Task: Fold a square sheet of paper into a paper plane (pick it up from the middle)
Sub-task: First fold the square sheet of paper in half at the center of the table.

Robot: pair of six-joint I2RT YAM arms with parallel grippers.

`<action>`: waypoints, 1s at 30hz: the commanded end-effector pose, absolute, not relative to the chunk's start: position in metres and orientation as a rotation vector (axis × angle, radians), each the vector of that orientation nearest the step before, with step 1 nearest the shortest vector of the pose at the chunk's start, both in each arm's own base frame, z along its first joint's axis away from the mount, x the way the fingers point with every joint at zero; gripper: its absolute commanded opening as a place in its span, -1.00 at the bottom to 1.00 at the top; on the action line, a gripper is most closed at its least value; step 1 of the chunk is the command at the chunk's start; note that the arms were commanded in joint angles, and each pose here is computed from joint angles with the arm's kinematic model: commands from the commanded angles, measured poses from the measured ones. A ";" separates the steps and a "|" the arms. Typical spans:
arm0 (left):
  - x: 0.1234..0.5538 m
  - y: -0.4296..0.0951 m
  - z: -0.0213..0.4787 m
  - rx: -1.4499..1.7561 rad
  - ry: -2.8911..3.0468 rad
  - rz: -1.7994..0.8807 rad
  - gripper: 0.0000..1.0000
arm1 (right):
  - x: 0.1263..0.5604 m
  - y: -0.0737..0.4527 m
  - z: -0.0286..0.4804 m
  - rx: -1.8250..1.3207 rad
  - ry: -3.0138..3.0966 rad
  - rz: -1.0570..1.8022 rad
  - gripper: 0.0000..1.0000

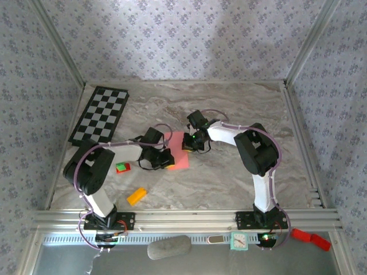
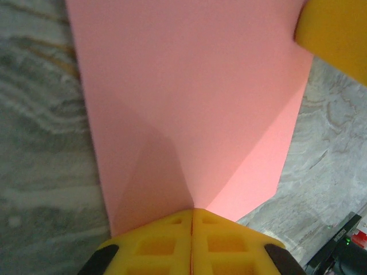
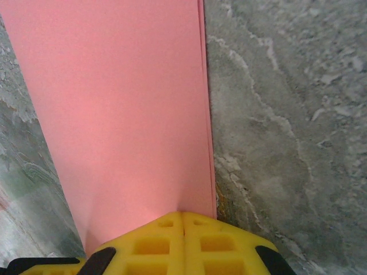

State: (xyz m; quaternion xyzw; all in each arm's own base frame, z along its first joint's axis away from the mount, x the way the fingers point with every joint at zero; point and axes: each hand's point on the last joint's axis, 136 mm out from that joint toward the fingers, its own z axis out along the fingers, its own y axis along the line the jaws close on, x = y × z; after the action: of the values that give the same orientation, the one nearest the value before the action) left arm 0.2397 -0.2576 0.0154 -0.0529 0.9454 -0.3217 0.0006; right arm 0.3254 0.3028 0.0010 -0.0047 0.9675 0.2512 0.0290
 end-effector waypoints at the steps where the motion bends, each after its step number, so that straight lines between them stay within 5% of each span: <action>1: 0.186 -0.220 -0.016 -0.265 3.194 -0.810 -0.84 | 0.237 0.189 -0.104 0.133 3.377 -0.013 -0.88; 19: 0.170 -0.211 -0.011 -0.294 3.186 -0.838 -0.84 | 0.241 0.191 -0.107 0.130 3.356 0.020 -0.87; 30: 0.247 -0.230 0.062 -0.279 2.869 -0.899 -0.80 | 0.292 0.252 -0.043 0.063 3.181 0.427 -0.85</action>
State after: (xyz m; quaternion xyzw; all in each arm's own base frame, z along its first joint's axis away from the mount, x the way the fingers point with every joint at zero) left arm 0.2235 -0.2328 0.0386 -0.0753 0.9521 -0.2962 0.0122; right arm 0.3312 0.3073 0.0155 -0.0081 0.9630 0.2660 0.0414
